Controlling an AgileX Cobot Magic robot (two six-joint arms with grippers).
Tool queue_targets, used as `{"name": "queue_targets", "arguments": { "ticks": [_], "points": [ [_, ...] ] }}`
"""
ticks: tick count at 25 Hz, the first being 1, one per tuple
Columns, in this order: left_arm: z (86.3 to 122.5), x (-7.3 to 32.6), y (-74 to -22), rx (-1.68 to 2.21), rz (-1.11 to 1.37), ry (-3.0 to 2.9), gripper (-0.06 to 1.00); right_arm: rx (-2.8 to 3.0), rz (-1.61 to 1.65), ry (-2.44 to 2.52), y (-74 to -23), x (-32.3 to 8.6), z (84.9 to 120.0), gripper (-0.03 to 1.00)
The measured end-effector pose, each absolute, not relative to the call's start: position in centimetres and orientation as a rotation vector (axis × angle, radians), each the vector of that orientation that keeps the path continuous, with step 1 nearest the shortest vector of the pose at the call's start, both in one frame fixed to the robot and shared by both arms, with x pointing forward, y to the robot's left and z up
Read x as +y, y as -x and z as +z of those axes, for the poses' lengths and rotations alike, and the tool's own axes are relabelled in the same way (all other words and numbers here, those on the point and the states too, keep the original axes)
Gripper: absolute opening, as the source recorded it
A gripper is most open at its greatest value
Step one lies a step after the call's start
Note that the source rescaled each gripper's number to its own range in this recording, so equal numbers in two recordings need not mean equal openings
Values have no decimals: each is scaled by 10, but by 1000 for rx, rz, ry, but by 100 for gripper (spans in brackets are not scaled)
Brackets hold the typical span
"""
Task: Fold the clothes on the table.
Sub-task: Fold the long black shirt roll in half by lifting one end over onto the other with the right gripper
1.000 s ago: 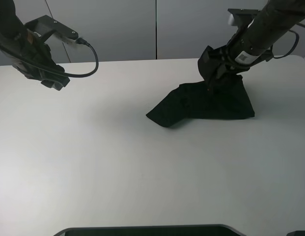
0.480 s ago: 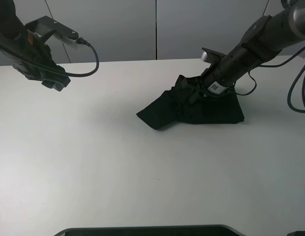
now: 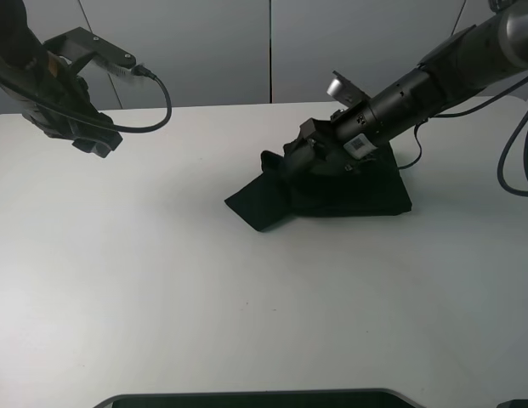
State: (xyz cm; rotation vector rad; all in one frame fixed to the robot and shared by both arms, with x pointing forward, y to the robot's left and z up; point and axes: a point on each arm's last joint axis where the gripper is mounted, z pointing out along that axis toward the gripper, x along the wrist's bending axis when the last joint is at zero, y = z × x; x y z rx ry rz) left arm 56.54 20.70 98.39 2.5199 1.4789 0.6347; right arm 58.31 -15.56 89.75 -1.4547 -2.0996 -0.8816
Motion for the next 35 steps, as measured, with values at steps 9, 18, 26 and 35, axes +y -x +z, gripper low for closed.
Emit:
{"name": "queue_targets", "arguments": {
  "ticks": [9, 18, 26, 35],
  "points": [
    [984, 207, -566, 1473, 639, -2514, 74, -2134, -892, 1289, -566, -119, 901, 45],
    [984, 206, -566, 1472, 639, -2513, 74, -2221, -943, 1172, -550, -82, 906, 44],
    [984, 206, -566, 1472, 639, -2513, 74, -2570, -915, 1289, -562, -108, 941, 31],
    [986, 207, -565, 1476, 641, -2512, 74, -2647, -835, 1470, -578, -136, 939, 35]
  ]
}}
